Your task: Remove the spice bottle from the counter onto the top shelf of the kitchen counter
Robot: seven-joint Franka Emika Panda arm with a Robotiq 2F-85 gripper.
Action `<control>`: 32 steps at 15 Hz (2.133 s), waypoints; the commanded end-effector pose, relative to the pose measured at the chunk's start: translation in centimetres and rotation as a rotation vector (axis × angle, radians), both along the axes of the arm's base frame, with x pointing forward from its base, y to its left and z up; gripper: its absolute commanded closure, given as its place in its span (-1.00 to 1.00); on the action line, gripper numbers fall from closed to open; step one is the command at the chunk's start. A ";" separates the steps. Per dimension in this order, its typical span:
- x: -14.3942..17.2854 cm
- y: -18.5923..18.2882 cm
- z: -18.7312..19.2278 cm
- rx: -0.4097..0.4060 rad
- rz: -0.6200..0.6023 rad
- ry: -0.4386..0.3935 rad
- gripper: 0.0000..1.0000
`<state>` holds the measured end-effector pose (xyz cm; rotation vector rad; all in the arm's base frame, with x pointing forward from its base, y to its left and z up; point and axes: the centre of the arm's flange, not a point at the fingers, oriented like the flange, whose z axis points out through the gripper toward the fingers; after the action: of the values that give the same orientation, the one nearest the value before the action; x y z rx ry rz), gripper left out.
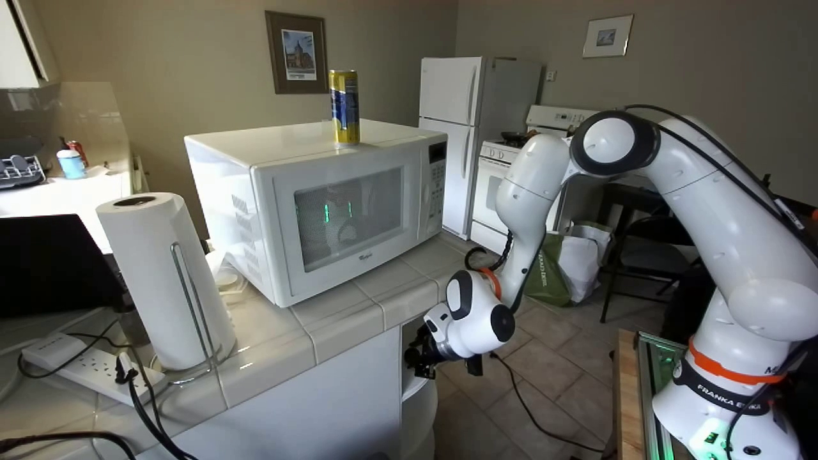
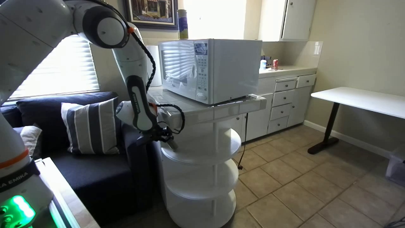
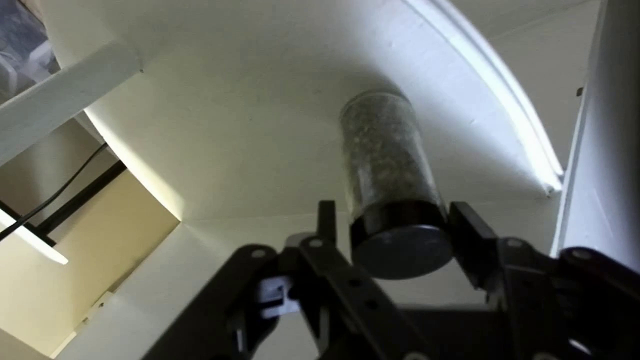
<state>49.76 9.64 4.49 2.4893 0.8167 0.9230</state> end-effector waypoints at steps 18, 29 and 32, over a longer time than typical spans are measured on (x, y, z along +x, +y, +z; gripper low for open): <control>-0.1 -3.4 -2.1 0.032 -0.120 -0.165 -1.00; -0.5 -5.4 -2.8 -0.015 -0.167 -0.169 -1.00; -0.7 -5.2 -2.6 0.005 -0.160 -0.154 -1.00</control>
<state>50.44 7.01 3.21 2.3841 0.5569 1.0136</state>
